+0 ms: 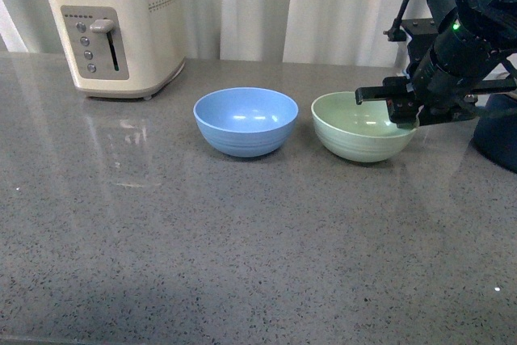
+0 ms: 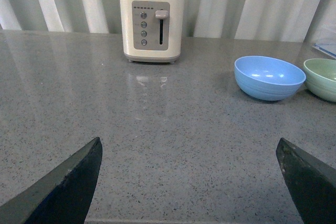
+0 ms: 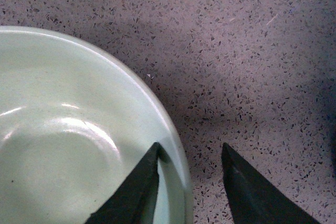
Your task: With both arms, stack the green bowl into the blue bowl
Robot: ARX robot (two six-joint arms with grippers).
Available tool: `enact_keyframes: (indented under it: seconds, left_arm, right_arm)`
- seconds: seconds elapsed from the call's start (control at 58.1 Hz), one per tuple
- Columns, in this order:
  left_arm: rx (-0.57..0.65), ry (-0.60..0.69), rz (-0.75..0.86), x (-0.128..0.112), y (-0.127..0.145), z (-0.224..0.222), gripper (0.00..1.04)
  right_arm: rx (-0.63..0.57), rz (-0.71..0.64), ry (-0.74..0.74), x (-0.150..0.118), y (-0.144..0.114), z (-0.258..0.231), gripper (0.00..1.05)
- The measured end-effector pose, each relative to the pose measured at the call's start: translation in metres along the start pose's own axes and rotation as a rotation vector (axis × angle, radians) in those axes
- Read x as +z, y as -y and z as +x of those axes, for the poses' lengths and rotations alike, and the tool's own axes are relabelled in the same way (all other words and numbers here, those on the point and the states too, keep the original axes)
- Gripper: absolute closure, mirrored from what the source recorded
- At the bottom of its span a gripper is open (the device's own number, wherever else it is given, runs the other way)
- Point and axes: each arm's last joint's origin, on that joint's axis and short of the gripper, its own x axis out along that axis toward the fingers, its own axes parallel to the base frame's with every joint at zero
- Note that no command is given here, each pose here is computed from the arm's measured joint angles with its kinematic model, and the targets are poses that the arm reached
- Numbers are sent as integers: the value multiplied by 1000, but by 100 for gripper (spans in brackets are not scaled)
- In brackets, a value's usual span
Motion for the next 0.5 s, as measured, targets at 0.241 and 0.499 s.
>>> enact_keyframes:
  seconds: [0.241, 0.499]
  left_arm:
    - [0, 0, 0, 0, 0, 0, 7]
    - [0, 0, 0, 0, 0, 0, 7]
  right_arm:
    - [10, 24, 34, 7, 1, -8, 103]
    - [-25, -6, 108, 13, 8, -31, 103]
